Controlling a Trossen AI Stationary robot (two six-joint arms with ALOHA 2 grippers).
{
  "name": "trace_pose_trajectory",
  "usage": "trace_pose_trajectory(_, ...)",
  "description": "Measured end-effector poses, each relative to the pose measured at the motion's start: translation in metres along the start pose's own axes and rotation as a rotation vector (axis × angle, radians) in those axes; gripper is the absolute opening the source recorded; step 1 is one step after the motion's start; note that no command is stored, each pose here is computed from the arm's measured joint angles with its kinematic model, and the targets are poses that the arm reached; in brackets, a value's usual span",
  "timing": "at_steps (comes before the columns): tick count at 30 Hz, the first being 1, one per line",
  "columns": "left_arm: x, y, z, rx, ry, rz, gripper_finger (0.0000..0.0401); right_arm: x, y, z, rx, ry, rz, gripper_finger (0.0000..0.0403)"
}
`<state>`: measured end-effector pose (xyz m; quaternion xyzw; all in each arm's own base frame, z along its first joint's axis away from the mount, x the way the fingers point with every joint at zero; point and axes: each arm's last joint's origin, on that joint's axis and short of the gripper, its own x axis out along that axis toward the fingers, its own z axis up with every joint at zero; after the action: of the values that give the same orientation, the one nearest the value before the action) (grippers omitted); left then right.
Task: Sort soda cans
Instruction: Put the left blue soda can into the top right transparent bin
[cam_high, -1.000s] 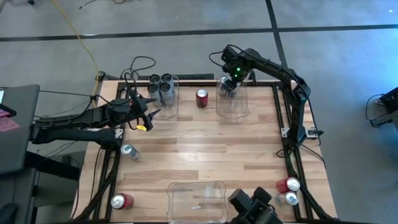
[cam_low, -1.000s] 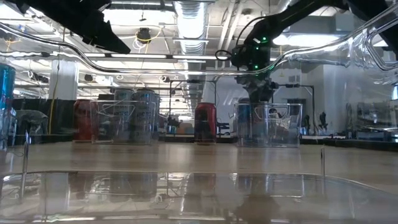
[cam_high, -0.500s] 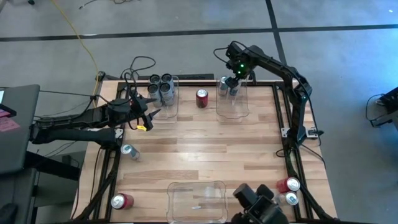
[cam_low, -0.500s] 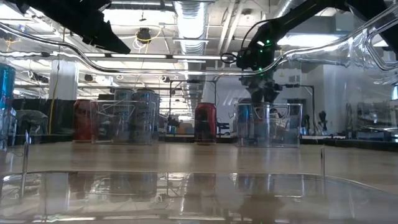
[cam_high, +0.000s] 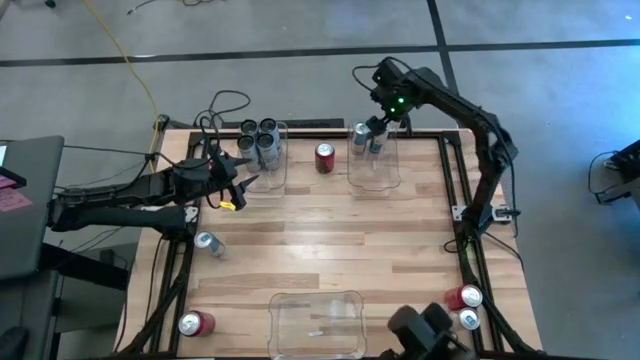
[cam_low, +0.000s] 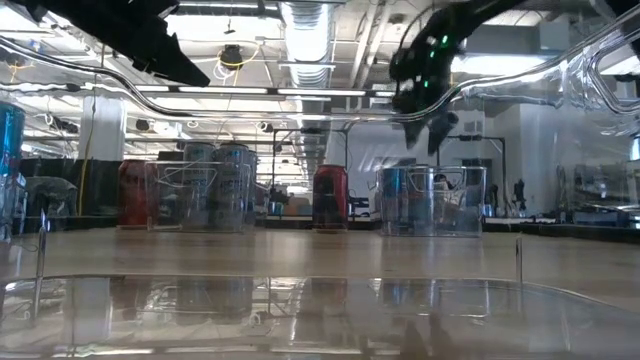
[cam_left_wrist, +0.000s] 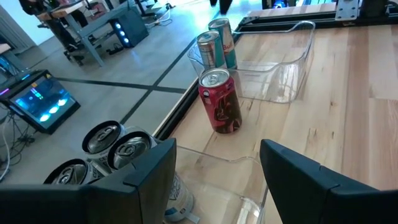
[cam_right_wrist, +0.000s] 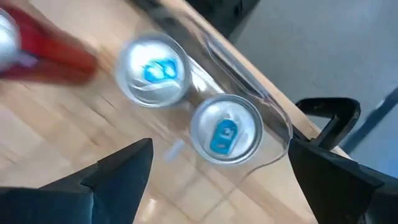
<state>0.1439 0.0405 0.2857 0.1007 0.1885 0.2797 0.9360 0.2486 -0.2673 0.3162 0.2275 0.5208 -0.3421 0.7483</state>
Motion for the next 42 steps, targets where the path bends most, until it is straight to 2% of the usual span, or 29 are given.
trace_pose_trajectory(5,0.000,0.000,-0.002,0.026,0.022,-0.004,0.0229,-0.039,0.019,-0.007,0.060,-0.130,0.028,0.0391)
trace_pose_trajectory(8,0.000,-0.001,-0.005,0.028,0.052,-0.009,0.0229,-0.064,0.040,-0.017,0.027,-0.207,0.032,0.0385)
trace_pose_trajectory(11,-0.003,0.000,-0.007,-0.004,0.078,-0.013,0.0229,-0.075,0.066,-0.030,-0.024,-0.299,0.038,0.0381)
trace_pose_trajectory(15,-0.013,0.003,0.002,-0.091,0.069,-0.042,0.0229,-0.069,0.099,-0.052,-0.085,-0.406,0.118,0.0380)
trace_pose_trajectory(20,-0.023,-0.002,0.003,-0.103,0.055,-0.127,0.0229,-0.051,0.139,-0.084,-0.170,-0.528,0.246,0.0380)
trace_pose_trajectory(26,-0.033,-0.008,-0.001,-0.198,0.085,-0.166,0.0227,-0.031,0.186,-0.108,-0.250,-0.834,0.453,0.0379)
trace_pose_trajectory(31,-0.038,-0.011,-0.017,-0.331,0.264,-0.138,0.0212,-0.035,0.208,-0.118,-0.341,-0.999,0.530,0.0379)
trace_pose_trajectory(33,-0.043,-0.013,-0.025,-0.412,0.389,-0.208,0.0205,-0.040,0.212,-0.120,-0.374,-1.023,0.537,0.0379)
trace_pose_trajectory(35,-0.047,-0.017,-0.031,-0.501,0.517,-0.328,0.0201,-0.045,0.214,-0.121,-0.392,-1.034,0.544,0.0379)
trace_pose_trajectory(38,-0.052,-0.022,-0.031,-0.600,0.629,-0.480,0.0199,-0.049,0.211,-0.123,-0.401,-1.028,0.539,0.0379)
trace_pose_trajectory(42,-0.062,-0.018,-0.023,-0.654,0.691,-0.516,0.0199,-0.051,0.209,-0.124,-0.403,-1.026,0.535,0.0379)
